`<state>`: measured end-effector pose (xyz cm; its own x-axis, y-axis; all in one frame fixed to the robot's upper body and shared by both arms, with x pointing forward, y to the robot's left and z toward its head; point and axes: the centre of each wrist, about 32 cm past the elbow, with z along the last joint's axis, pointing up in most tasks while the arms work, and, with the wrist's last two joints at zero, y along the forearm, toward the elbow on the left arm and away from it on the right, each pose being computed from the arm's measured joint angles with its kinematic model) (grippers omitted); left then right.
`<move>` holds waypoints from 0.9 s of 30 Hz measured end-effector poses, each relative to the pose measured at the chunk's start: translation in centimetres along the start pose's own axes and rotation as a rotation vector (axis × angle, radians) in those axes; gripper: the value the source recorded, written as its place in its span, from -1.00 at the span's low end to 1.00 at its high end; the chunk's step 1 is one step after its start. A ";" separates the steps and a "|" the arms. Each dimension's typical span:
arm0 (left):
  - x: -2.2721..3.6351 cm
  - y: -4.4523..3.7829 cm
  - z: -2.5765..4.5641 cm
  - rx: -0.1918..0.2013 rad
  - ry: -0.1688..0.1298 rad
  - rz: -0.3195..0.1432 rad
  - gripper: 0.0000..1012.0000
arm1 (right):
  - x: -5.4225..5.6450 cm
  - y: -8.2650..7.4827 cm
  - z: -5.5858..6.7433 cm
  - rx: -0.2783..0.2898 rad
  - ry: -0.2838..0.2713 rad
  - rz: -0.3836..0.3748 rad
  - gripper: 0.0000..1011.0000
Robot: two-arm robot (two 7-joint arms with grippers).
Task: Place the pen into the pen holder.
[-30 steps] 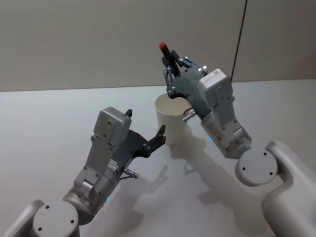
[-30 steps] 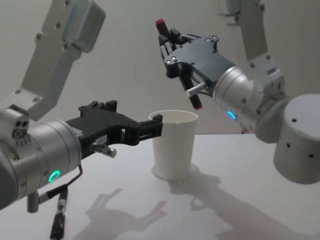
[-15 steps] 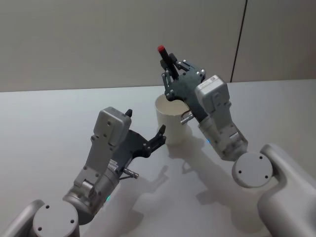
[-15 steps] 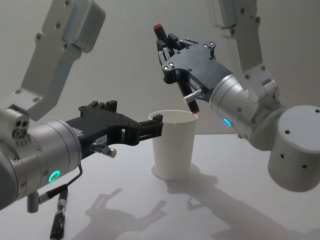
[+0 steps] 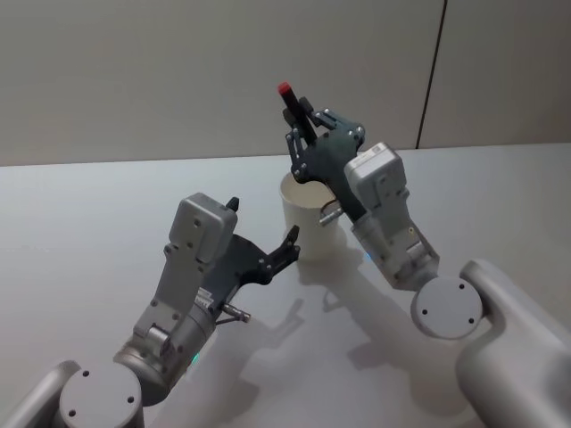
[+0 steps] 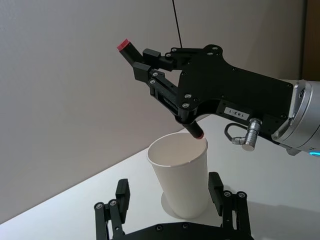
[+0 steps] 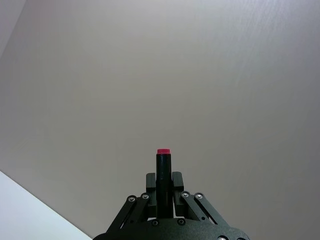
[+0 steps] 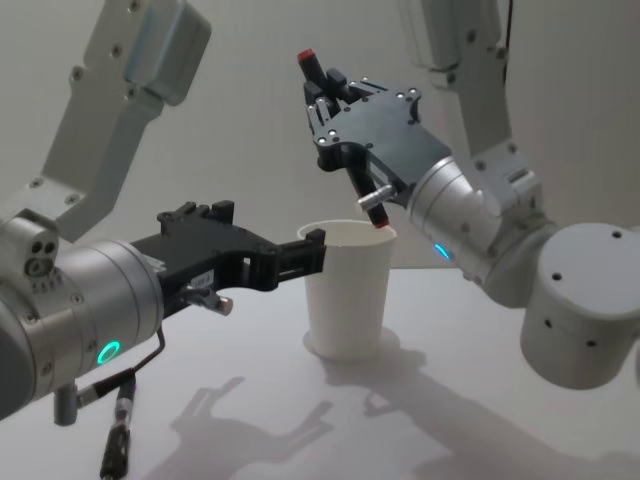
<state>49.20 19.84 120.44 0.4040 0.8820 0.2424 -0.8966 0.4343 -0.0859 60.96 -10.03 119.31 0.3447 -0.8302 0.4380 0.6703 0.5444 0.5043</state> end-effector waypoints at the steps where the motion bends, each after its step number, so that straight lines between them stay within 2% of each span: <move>1: 0.00 0.00 0.00 0.000 0.000 0.000 0.98 | -0.1 0.1 -0.1 0.001 -0.001 0.001 -0.65; 7: 0.00 0.00 0.00 0.000 0.000 0.000 0.98 | -0.2 0.3 -0.3 0.005 -0.004 0.003 -0.59; 12: 0.00 0.00 0.00 0.000 0.000 0.000 0.98 | -0.3 0.5 -0.6 0.004 -0.006 0.006 -0.28; 14: 0.00 0.00 0.00 0.000 0.000 0.000 0.98 | -0.3 0.5 -0.7 0.004 -0.006 0.006 -0.22; 15: 0.00 0.00 0.00 0.000 0.000 0.000 0.98 | -0.4 0.6 -0.7 0.004 -0.006 0.006 -0.10; 17: 0.00 0.00 0.00 0.000 0.000 0.000 0.98 | -0.4 0.6 -0.8 0.005 -0.006 0.007 -0.01; 18: 0.00 0.00 0.00 0.000 0.000 0.000 0.98 | -0.4 0.6 -0.8 0.005 -0.007 0.008 0.11; 22: 0.00 0.00 0.00 0.000 0.000 0.000 0.98 | -0.4 0.7 -0.9 0.004 -0.008 0.008 0.27; 23: 0.00 0.00 0.00 0.000 0.000 0.000 0.98 | -0.4 0.7 -0.9 0.003 -0.008 0.009 0.38; 27: 0.00 0.00 0.00 0.000 0.000 0.000 0.98 | -0.4 0.7 -0.9 0.004 -0.010 0.009 0.61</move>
<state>49.20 19.84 120.44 0.4040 0.8821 0.2425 -0.8967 0.4343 -0.0860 61.85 -9.39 118.79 0.3440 -0.8239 0.4505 0.6647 0.5525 0.5029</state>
